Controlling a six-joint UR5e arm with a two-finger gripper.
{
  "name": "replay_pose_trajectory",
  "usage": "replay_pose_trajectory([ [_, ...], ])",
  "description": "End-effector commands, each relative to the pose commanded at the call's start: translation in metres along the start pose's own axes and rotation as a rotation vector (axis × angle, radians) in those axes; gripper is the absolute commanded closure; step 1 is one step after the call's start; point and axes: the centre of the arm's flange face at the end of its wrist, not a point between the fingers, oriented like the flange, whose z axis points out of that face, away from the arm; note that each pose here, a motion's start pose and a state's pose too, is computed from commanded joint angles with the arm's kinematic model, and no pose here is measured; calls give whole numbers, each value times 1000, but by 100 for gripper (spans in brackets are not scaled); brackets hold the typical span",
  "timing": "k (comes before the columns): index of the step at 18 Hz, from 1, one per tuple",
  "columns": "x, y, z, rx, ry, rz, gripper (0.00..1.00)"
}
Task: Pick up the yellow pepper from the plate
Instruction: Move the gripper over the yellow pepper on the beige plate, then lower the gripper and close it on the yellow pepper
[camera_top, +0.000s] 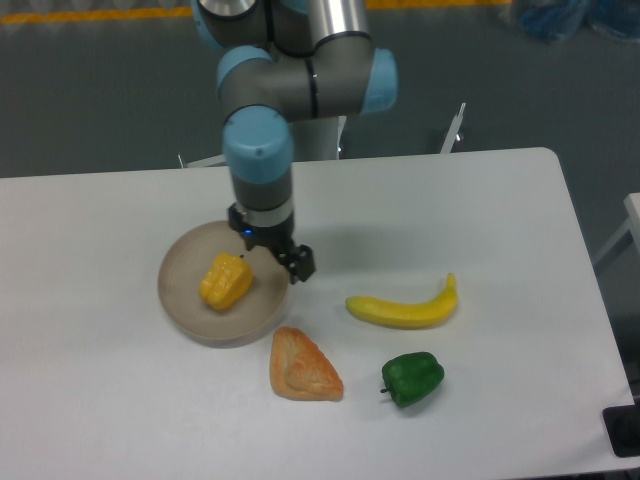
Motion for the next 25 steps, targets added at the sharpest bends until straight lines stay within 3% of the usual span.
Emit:
replay_pose_trajectory([
  [5,14,-13,25,-23,31,-142,0],
  [11,17,-17,31,-23,33,-180,0],
  [20,26,-37,60,-20,21,-158,3],
  [21,25,-39,58,-18,20,-157,30],
  [24,24,-37,55,-19,6,-150,73],
  [25,23,-37,52,-21,-7,-150,78],
])
